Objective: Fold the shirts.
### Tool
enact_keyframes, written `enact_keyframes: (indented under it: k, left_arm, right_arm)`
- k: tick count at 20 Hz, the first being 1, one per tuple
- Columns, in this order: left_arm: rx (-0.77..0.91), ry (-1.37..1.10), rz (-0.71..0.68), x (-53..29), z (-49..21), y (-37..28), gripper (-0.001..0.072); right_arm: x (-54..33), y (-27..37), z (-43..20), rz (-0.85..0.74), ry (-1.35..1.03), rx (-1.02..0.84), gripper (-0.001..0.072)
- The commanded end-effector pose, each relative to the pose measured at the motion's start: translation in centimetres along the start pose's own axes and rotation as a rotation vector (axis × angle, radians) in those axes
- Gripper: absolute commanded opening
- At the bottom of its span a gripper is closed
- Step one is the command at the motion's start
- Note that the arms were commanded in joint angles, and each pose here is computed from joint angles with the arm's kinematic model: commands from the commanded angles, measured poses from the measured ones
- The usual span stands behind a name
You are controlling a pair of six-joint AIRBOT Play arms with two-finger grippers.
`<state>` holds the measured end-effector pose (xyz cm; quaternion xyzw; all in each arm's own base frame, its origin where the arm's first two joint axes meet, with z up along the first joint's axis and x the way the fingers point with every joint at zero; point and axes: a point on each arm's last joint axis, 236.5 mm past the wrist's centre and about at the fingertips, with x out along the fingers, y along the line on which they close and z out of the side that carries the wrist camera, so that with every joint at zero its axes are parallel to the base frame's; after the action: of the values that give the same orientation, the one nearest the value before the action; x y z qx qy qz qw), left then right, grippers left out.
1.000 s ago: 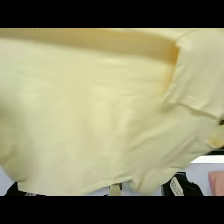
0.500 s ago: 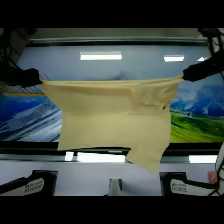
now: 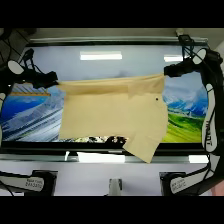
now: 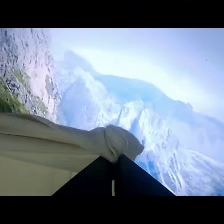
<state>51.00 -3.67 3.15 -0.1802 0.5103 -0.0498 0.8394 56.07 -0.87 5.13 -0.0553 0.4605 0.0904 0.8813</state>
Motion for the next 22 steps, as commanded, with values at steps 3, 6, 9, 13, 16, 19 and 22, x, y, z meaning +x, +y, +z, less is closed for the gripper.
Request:
enact_keyframes:
  k: [3, 6, 9, 13, 16, 19, 22]
  left_arm:
    - [0.052, 0.155, -0.049, 3.6, -3.5, 0.3, 0.0032]
    - [0.063, 0.195, -0.04, 1.1, -4.2, 1.1, 0.0032]
    - [0.043, 0.355, -0.045, 1.5, -8.2, 1.8, 0.0032]
    - [0.006, 0.559, -0.047, 3.1, -13.3, 2.4, 0.0032]
    - [-0.065, 0.585, -0.026, 3.7, -14.0, 2.5, 0.006]
    - [-0.099, 0.618, -0.007, 2.5, -14.2, 2.9, 0.0667]
    - [-0.038, 0.648, 0.067, -1.6, -13.7, 5.7, 0.0667]
  right_arm:
    - [3.4, 0.4, -3.4, 0.036, 0.121, -0.041, 0.0025]
    - [0.3, 0.4, -6.0, 0.071, 0.241, -0.208, 0.0024]
    - [-0.9, 1.0, -11.9, 0.122, 0.474, -0.226, 0.0023]
    - [1.2, 1.9, -16.5, 0.161, 0.601, -0.146, 0.0024]
    - [2.0, 3.2, -16.9, 0.2, 0.608, -0.087, 0.0031]
    - [1.0, 3.4, -16.4, 0.205, 0.602, -0.086, 0.0413]
    - [-3.1, 0.2, -17.6, 0.148, 0.671, -0.176, 0.0481]
